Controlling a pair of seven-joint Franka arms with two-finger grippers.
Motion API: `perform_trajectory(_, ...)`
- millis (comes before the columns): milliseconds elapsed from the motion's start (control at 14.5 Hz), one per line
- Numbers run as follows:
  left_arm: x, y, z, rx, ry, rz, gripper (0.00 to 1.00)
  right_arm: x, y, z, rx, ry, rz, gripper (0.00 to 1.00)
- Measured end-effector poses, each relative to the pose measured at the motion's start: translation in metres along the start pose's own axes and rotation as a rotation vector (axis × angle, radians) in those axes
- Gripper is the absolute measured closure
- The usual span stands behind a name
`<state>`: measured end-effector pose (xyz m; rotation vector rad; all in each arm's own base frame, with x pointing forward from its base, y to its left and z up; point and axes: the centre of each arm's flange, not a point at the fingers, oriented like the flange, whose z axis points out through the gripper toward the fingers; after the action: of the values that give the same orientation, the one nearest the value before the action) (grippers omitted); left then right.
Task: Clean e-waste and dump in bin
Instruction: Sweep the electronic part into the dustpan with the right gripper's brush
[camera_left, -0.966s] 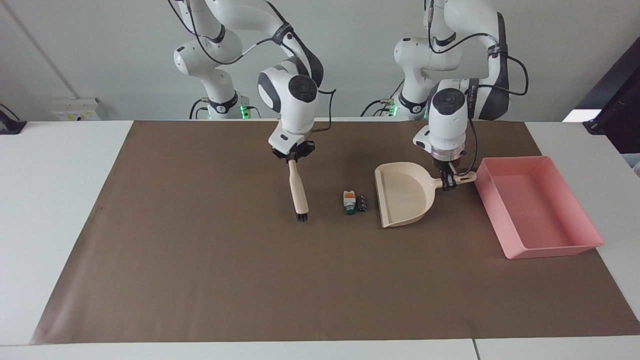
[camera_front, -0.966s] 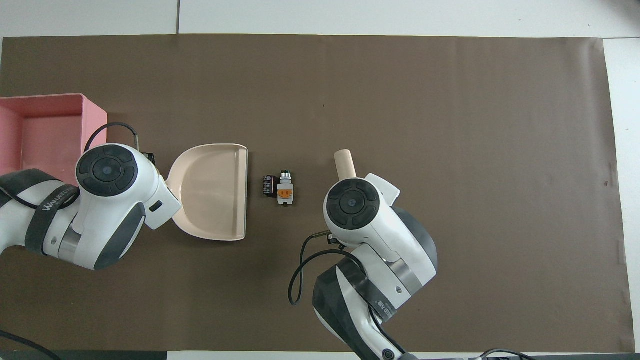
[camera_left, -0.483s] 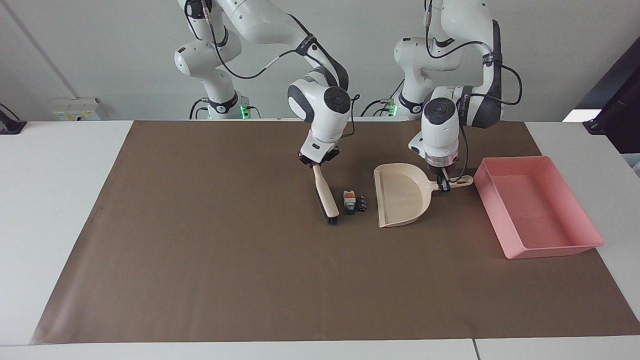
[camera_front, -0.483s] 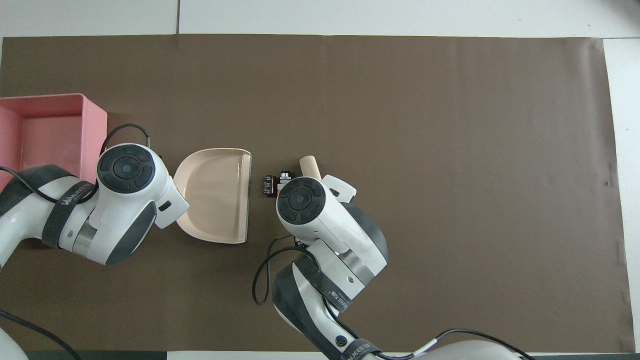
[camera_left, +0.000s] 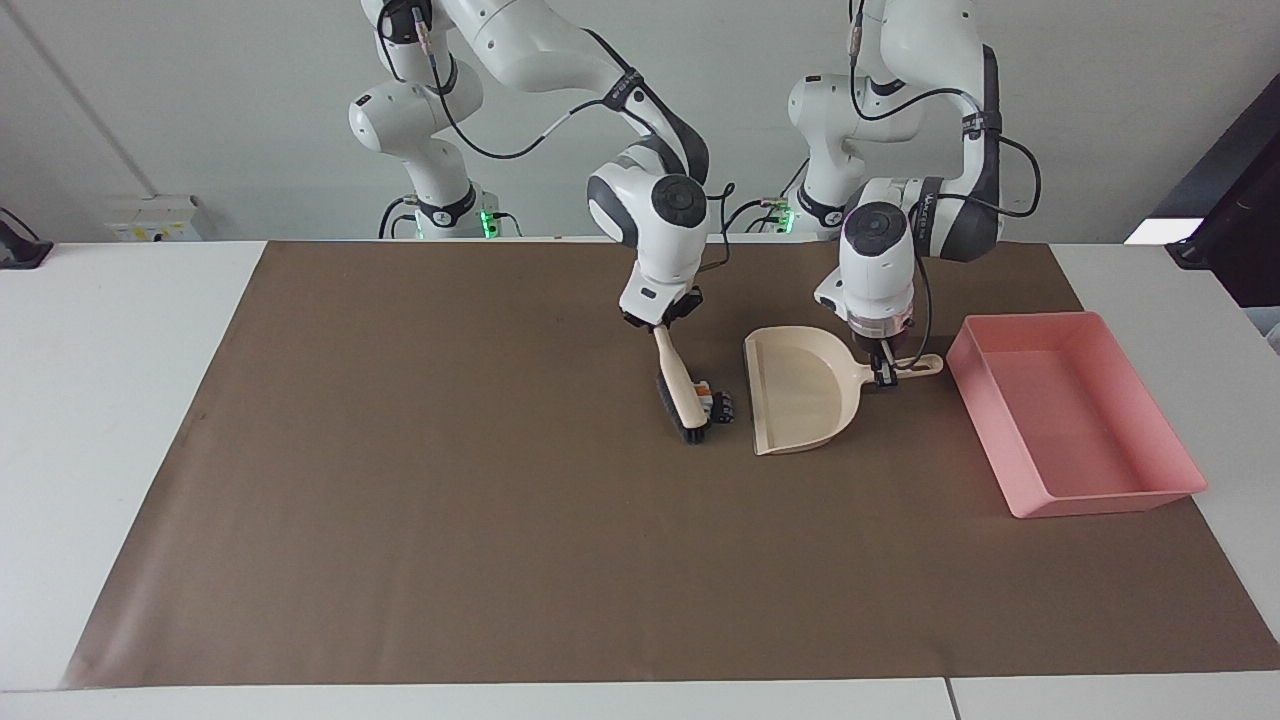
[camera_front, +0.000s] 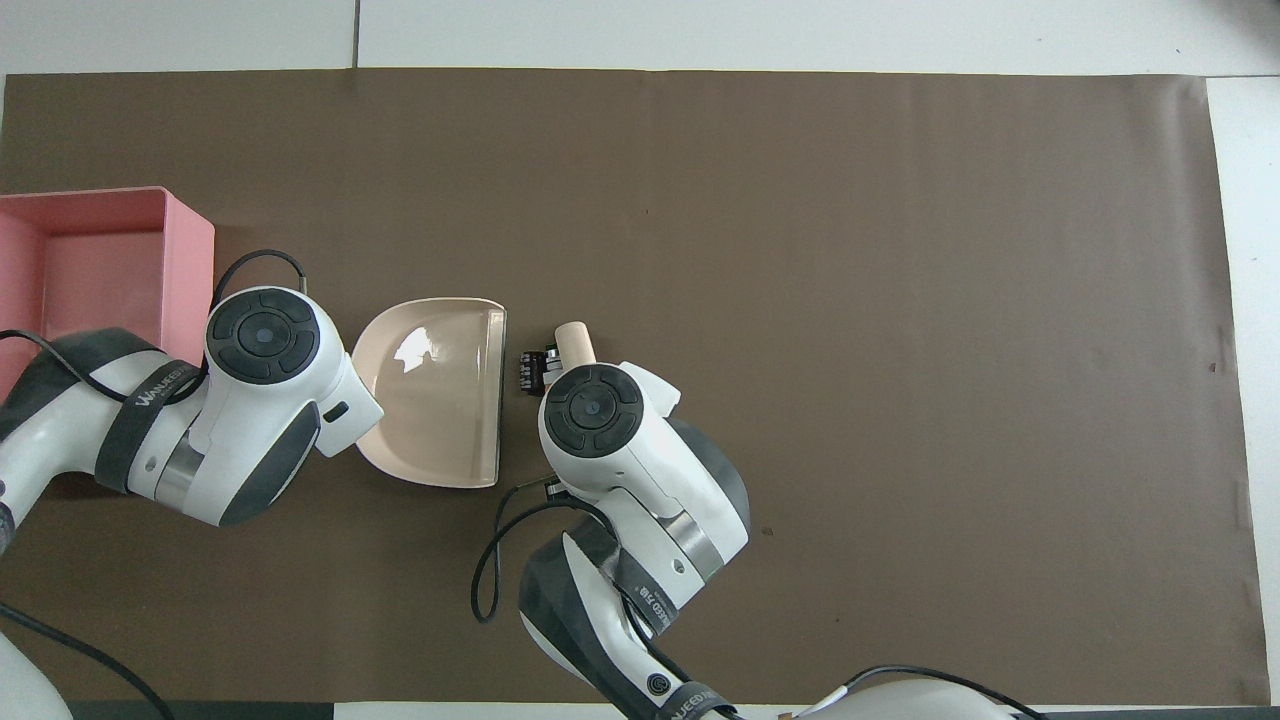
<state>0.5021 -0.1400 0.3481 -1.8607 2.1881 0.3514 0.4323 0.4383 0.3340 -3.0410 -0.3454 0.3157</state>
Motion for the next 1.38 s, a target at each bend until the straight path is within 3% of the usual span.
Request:
perform_trajectory(207,0.001,0.001,0.001,-0.001,0.000,0.000,0.68,-0.004,-0.021,0.004,0.114,-0.010,-0.007,0.74)
perform_trajectory(345,0.001,0.001,0.003,0.005,0.001,0.001,0.68,-0.004,-0.032,0.003,0.256,-0.021,-0.003,0.74)
perform_trajectory(552,0.001,0.001,0.006,0.017,0.010,0.002,0.68,-0.004,-0.058,0.002,0.454,0.027,0.033,0.74)
perform_trajectory(690,-0.001,0.002,0.008,0.015,0.027,-0.015,0.68,-0.008,-0.069,0.003,0.508,0.038,0.050,0.74)
perform_trajectory(897,-0.006,0.002,0.010,-0.005,0.074,-0.061,0.68,-0.007,-0.068,-0.009,0.528,0.033,0.060,0.74)
perform_trajectory(1034,-0.010,0.001,0.011,-0.016,0.122,-0.055,0.68,-0.012,-0.060,-0.040,0.538,0.029,0.106,0.74)
perform_trajectory(1172,-0.013,0.001,0.014,-0.031,0.186,-0.029,0.68,-0.020,-0.035,-0.088,0.473,0.060,0.181,0.74)
perform_trajectory(1379,-0.024,-0.001,0.017,-0.036,0.244,-0.019,0.68,-0.036,0.049,-0.157,0.320,0.049,0.268,0.74)
